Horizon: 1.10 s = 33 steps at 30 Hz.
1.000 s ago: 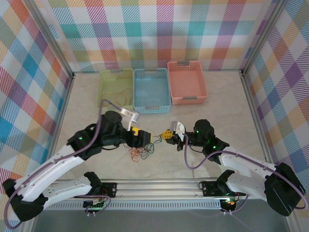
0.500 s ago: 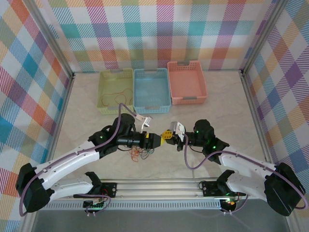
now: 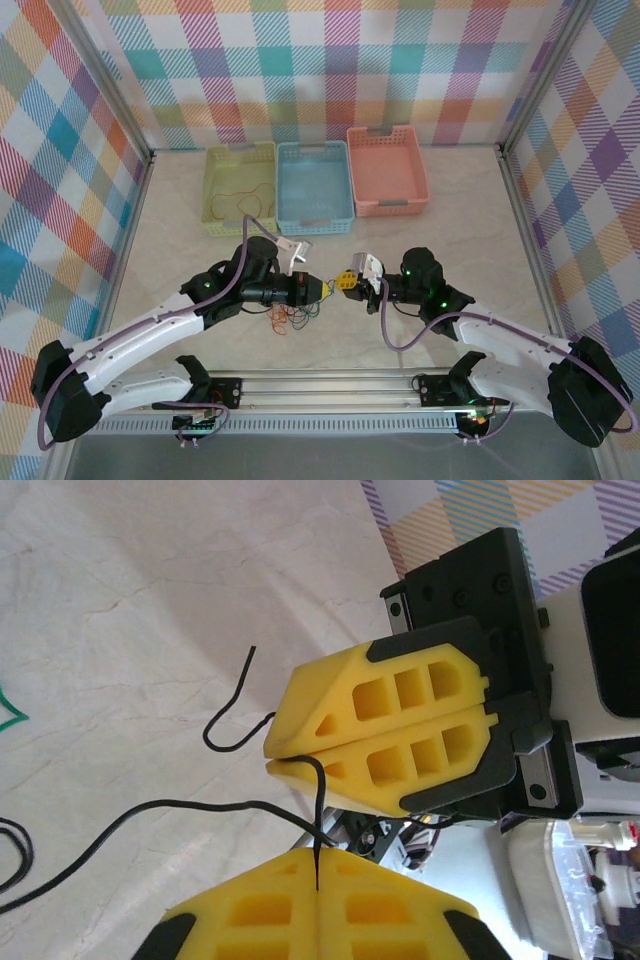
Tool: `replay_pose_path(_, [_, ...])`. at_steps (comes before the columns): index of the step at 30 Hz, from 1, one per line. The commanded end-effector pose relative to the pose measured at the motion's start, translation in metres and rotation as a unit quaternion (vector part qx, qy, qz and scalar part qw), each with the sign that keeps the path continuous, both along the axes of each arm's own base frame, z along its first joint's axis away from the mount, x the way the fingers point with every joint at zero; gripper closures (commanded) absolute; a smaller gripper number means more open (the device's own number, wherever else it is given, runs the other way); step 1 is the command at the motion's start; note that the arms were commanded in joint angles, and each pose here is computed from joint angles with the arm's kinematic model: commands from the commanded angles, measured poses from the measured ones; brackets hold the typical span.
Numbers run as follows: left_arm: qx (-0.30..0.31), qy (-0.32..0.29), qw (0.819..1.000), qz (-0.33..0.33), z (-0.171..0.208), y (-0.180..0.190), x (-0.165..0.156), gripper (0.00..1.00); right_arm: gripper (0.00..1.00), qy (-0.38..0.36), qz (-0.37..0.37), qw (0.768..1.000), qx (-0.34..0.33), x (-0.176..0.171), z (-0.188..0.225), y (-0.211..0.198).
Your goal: Untangle the cables
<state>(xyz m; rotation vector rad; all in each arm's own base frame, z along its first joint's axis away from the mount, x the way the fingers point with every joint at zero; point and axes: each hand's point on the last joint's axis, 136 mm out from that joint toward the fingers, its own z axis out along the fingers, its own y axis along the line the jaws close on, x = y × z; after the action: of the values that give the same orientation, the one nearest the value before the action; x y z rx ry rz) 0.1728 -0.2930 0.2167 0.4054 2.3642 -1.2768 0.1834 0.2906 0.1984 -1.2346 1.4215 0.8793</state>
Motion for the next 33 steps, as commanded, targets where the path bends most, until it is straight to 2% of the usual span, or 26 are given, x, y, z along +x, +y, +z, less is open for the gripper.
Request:
replay_pose_path(1, [0.012,-0.012,1.0,0.014,0.004,0.012,0.001,1.0,1.0,-0.013,0.007,1.0,0.0,-0.007,0.0,-0.002])
replay_pose_path(11, [0.012,-0.016,1.0,0.001,0.003,0.015,-0.004,1.0,1.0,-0.042,0.01,0.999,0.024,-0.015,0.01,-0.005])
replay_pose_path(13, [0.005,-0.013,1.0,-0.012,0.004,0.013,-0.007,1.0,0.96,-0.049,0.002,0.998,0.03,-0.013,0.014,-0.006])
replay_pose_path(14, [0.001,-0.011,1.0,-0.02,0.005,0.011,-0.01,1.0,0.92,-0.053,-0.001,0.998,0.032,-0.012,0.015,-0.005])
replay_pose_path(15, [-0.001,-0.009,1.0,-0.027,0.006,0.01,-0.012,1.0,0.84,-0.057,-0.007,0.998,0.035,-0.01,0.017,-0.006])
replay_pose_path(17, [-0.003,-0.008,0.999,-0.034,0.005,0.009,-0.014,1.0,0.58,-0.061,-0.026,0.997,0.04,-0.005,0.022,-0.006])
replay_pose_path(18, [-0.002,-0.008,0.999,-0.032,0.005,0.01,-0.014,1.0,0.48,-0.062,-0.036,0.997,0.043,-0.003,0.025,-0.007])
replay_pose_path(19, [-0.001,-0.009,1.0,-0.026,0.006,0.011,-0.013,1.0,0.42,-0.061,-0.043,0.996,0.046,-0.001,0.027,-0.008])
replay_pose_path(22, [-0.005,-0.02,1.0,-0.007,0.01,0.014,-0.007,1.0,0.35,-0.062,-0.053,0.995,0.063,-0.006,0.04,-0.016])
replay_pose_path(25, [-0.021,-0.046,0.999,0.008,0.021,0.014,-0.001,1.0,0.35,-0.047,-0.061,0.993,0.093,-0.016,0.057,-0.027])
replay_pose_path(29, [-0.031,-0.075,0.997,0.015,0.03,0.016,0.004,1.0,0.41,0.018,-0.039,0.992,0.115,-0.033,0.07,-0.031])
replay_pose_path(31, [-0.034,-0.087,0.996,0.013,0.034,0.015,0.005,1.0,0.51,0.065,-0.026,0.991,0.115,-0.037,0.072,-0.027])
replay_pose_path(33, [-0.035,-0.097,0.995,0.013,0.036,0.016,0.006,1.0,0.54,0.114,0.003,0.987,0.111,-0.044,0.076,-0.02])
